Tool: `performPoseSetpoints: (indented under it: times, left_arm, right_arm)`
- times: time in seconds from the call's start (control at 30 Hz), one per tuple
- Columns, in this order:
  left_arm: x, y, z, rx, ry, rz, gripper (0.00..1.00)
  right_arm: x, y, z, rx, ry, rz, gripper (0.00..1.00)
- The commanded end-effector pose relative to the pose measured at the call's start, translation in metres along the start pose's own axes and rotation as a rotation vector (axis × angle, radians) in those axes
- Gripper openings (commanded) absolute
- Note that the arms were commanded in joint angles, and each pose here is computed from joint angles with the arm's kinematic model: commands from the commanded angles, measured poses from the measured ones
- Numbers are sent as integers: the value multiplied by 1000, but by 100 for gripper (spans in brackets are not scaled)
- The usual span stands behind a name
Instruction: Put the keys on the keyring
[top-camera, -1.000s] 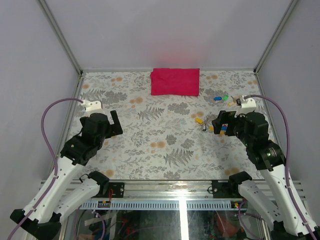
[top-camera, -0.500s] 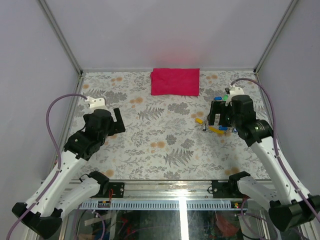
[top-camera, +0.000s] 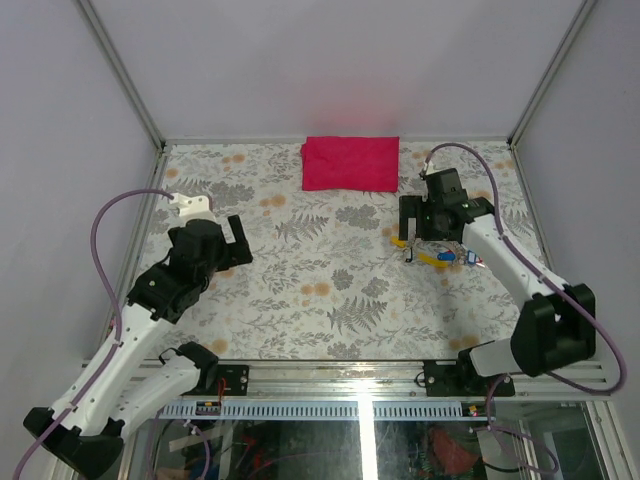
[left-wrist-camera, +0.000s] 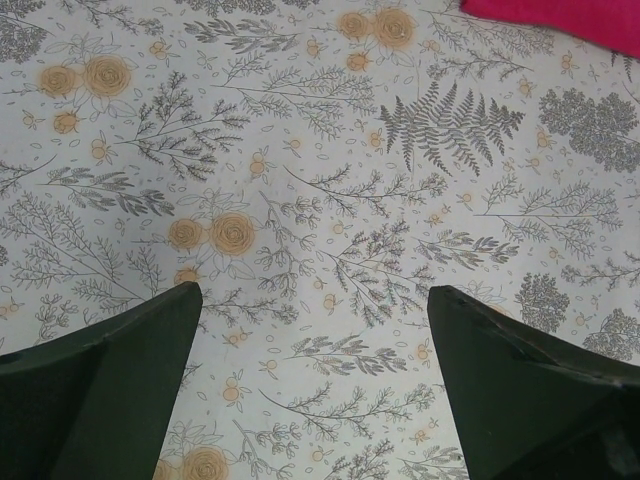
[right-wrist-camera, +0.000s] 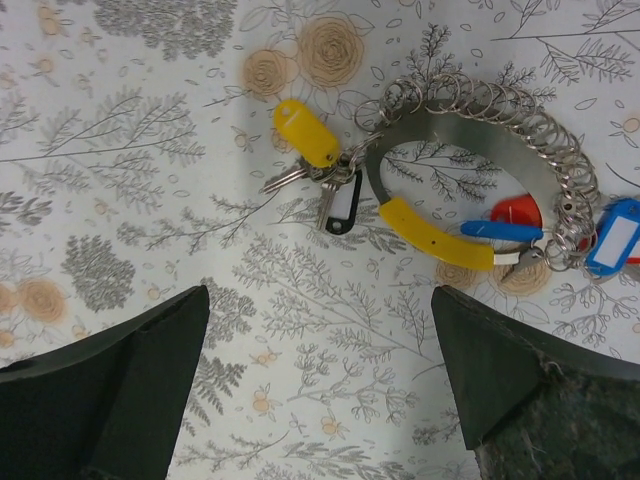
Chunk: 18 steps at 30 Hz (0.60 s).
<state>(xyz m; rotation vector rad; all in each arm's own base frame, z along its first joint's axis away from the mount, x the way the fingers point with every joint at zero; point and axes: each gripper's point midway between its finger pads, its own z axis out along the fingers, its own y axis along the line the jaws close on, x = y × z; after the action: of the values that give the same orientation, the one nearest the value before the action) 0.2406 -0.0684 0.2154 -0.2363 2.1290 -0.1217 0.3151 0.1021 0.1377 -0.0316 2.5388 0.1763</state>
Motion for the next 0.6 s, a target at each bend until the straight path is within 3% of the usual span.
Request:
performPoseSetpoints:
  times: [0.0, 0.17, 0.57]
  left_arm:
    - [-7, -10, 7, 27, -29, -19, 100]
    - [-4, -13, 9, 38, -17, -13, 100]
    - [-3, -14, 10, 41, -14, -12, 100]
  right_arm:
    - [-16, -3, 27, -30, 5, 46, 100]
    - [-7, -11, 60, -129, 80, 135, 100]
    - [17, -21, 105, -102, 162, 198, 100]
